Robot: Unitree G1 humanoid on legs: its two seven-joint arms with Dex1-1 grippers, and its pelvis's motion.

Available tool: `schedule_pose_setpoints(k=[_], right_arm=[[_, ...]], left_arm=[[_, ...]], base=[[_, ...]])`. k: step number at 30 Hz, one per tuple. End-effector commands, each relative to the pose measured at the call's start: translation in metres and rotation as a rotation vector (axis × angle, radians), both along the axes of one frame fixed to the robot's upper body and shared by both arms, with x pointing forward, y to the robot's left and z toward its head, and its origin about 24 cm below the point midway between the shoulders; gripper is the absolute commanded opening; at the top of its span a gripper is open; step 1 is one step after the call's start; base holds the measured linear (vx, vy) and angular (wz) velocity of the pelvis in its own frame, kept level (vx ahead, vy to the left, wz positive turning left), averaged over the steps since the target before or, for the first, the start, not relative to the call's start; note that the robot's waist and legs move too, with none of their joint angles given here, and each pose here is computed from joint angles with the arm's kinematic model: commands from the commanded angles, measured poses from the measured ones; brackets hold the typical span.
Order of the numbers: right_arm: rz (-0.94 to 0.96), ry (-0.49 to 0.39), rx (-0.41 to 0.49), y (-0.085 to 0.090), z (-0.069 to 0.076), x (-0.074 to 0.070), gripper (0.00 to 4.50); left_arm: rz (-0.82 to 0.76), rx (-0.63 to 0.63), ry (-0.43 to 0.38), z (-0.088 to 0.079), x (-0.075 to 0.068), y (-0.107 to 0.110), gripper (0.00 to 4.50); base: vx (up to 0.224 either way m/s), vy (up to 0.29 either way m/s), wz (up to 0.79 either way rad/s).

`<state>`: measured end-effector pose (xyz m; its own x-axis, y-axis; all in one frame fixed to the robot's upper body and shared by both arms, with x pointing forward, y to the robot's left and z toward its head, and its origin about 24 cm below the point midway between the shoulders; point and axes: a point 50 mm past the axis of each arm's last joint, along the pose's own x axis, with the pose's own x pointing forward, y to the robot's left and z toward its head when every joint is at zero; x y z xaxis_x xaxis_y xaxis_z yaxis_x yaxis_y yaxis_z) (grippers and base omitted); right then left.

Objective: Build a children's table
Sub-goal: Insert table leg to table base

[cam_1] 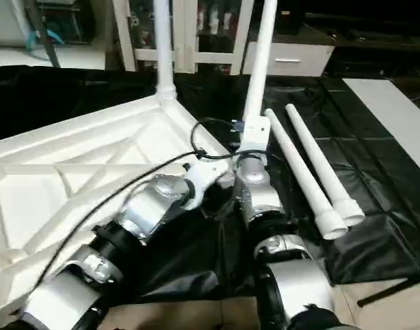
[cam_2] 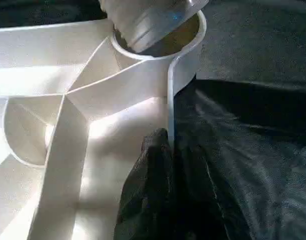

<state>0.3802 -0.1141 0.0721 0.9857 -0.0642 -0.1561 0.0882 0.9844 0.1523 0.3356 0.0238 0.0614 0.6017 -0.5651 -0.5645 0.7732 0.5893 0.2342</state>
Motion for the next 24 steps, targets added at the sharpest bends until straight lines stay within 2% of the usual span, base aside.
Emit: schedule_pose_setpoints(k=[1, 2, 3, 5, 10, 12, 14, 15, 16, 18, 20, 23, 24], right_arm=[[-0.025, 0.070, 0.060, -0.013, -0.021, -0.008, 1.86], [0.009, -0.020, 0.128, -0.013, -0.006, -0.005, 1.86], [0.010, -0.023, 0.130, -0.013, -0.005, -0.005, 1.86], [0.064, -0.160, 0.237, -0.019, 0.022, -0.003, 1.86], [0.219, -0.258, 0.333, -0.030, 0.046, -0.007, 1.86], [0.296, -0.283, 0.331, -0.038, 0.054, -0.012, 1.86], [0.346, -0.291, 0.300, -0.044, 0.057, -0.017, 1.86], [0.364, -0.294, 0.281, -0.049, 0.059, -0.020, 1.86], [0.366, -0.294, 0.280, -0.049, 0.059, -0.020, 1.86], [0.401, -0.289, 0.265, -0.060, 0.061, -0.027, 1.86], [0.419, -0.283, 0.258, -0.062, 0.060, -0.031, 1.86], [0.487, -0.260, 0.236, -0.064, 0.059, -0.039, 1.86], [0.546, -0.252, 0.219, -0.064, 0.058, -0.045, 1.86]], left_arm=[[0.064, 0.006, -0.203, 0.029, 0.017, 0.023, 0.00], [0.025, 0.025, -0.216, 0.026, 0.016, 0.031, 0.00], [0.025, 0.026, -0.216, 0.026, 0.016, 0.031, 0.00], [-0.085, 0.057, -0.222, 0.017, 0.011, 0.046, 0.00], [-0.315, 0.087, -0.229, 0.002, -0.005, 0.061, 0.00], [-0.370, 0.053, -0.210, 0.000, -0.011, 0.064, 0.00], [-0.391, 0.016, -0.196, 0.001, -0.014, 0.066, 0.00], [-0.399, -0.014, -0.177, 0.001, -0.016, 0.066, 0.49], [-0.402, -0.019, -0.174, 0.002, -0.016, 0.066, 0.61], [-0.410, -0.109, -0.154, 0.006, -0.018, 0.066, 0.69], [-0.403, -0.143, -0.164, 0.010, -0.017, 0.067, 1.00], [-0.375, -0.239, -0.183, 0.024, -0.013, 0.069, 1.08], [-0.353, -0.325, -0.190, 0.036, -0.009, 0.073, 1.35]], base=[[0.000, 0.000, 0.00], [0.000, 0.000, 0.00], [0.000, 0.000, 0.00], [0.000, 0.000, 0.00], [0.000, 0.000, 0.00], [0.000, 0.000, 0.00], [0.000, 0.000, 0.00], [0.000, 0.000, 0.00], [0.000, 0.000, 0.00], [0.000, 0.000, 0.00], [0.000, 0.000, 0.00], [0.000, 0.000, 0.00], [0.000, 0.000, 0.00]])
